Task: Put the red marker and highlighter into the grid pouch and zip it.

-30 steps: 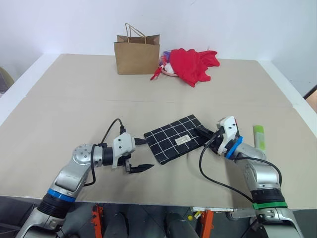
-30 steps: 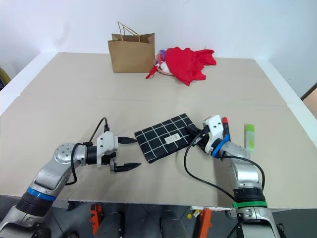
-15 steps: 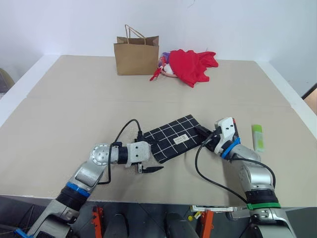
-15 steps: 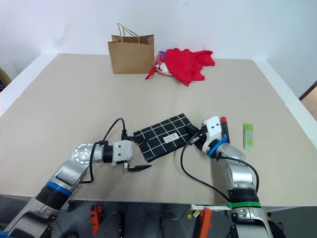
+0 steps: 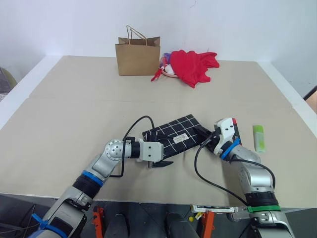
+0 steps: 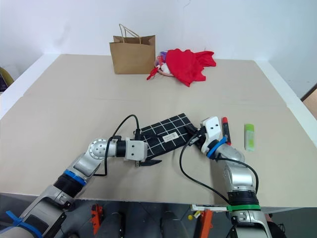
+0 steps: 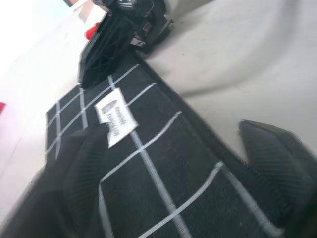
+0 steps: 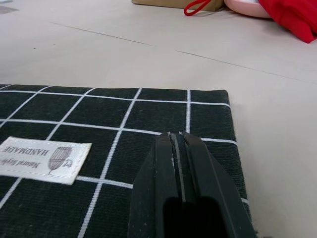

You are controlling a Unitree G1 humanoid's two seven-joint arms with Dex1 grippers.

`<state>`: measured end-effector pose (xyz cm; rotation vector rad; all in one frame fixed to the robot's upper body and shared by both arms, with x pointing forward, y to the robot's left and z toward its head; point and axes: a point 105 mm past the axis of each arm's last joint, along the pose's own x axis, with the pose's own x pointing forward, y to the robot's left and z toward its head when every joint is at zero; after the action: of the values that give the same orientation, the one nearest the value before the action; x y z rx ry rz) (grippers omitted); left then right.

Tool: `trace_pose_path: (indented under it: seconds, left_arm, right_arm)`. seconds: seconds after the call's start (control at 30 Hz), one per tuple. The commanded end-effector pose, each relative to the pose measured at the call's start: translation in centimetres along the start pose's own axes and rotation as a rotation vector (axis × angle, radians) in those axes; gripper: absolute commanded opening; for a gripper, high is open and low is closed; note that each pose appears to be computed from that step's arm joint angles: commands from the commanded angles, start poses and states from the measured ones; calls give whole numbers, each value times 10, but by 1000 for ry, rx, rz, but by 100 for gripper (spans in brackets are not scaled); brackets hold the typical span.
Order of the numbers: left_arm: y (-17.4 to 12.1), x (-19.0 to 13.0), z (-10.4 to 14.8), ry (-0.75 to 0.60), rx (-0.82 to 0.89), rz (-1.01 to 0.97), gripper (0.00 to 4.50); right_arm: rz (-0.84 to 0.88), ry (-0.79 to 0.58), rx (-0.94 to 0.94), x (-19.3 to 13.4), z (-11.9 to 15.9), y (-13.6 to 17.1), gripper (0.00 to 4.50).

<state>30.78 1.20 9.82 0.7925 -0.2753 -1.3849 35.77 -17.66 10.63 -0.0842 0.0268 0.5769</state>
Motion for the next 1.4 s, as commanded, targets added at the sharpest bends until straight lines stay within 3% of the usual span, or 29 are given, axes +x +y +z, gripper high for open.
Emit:
trace_pose_path:
  seconds: [0.03, 0.07, 0.1, 0.13, 0.17, 0.23, 0.4, 0.43, 0.5, 0.57, 0.73, 0.77, 0.97, 1.23, 1.33, 1.4]
  left_arm:
    - [-5, -4, -15, 57, -13, -41, 232]
    - [-5, -6, -17, 62, -14, -45, 186]
    - [-4, -7, -18, 65, -17, -44, 170]
    - [-3, -8, -19, 66, -20, -43, 99]
    - [-2, -9, -20, 66, -29, -39, 62]
    - [1, -11, -20, 64, -44, -35, 13]
    - [13, -20, -19, 19, -154, -2, 13]
    - [18, -22, -17, -6, -197, 16, 0]
    - [32, -30, -10, -67, -292, 53, 0]
    - [38, -36, -6, -95, -329, 57, 0]
    - [45, -50, 4, -147, -386, 41, 0]
    - [45, -53, 7, -158, -393, 34, 0]
    - [41, -59, 15, -167, -399, 5, 0]
    - [35, -57, 19, -169, -402, -2, 0]
    - [36, -56, 21, -172, -401, 1, 0]
    - [36, -56, 22, -175, -401, 2, 0]
  right_arm:
    - [5, -47, -30, -1, 16, 0, 0]
    - [6, -46, -31, -1, 16, 0, 0]
    - [7, -46, -31, -2, 16, 1, 0]
    - [8, -46, -31, -2, 16, 1, 0]
    - [8, -44, -32, -2, 16, 1, 0]
    - [10, -43, -34, -3, 16, 1, 0]
    - [17, -78, -37, -5, 27, 2, 0]
    - [21, -124, -27, -7, 39, 3, 50]
    - [17, -225, -44, -18, 69, 1, 92]
    - [30, -253, -73, -32, 81, 1, 162]
    - [80, -216, -128, -70, 76, 8, 423]
    - [102, -205, -147, -76, 71, 15, 446]
    - [183, -157, -127, -81, 50, 40, 446]
    - [236, -197, -174, -56, 44, 56, 446]
    - [240, -191, -211, -53, 38, 55, 361]
    - [241, -186, -228, -52, 34, 53, 246]
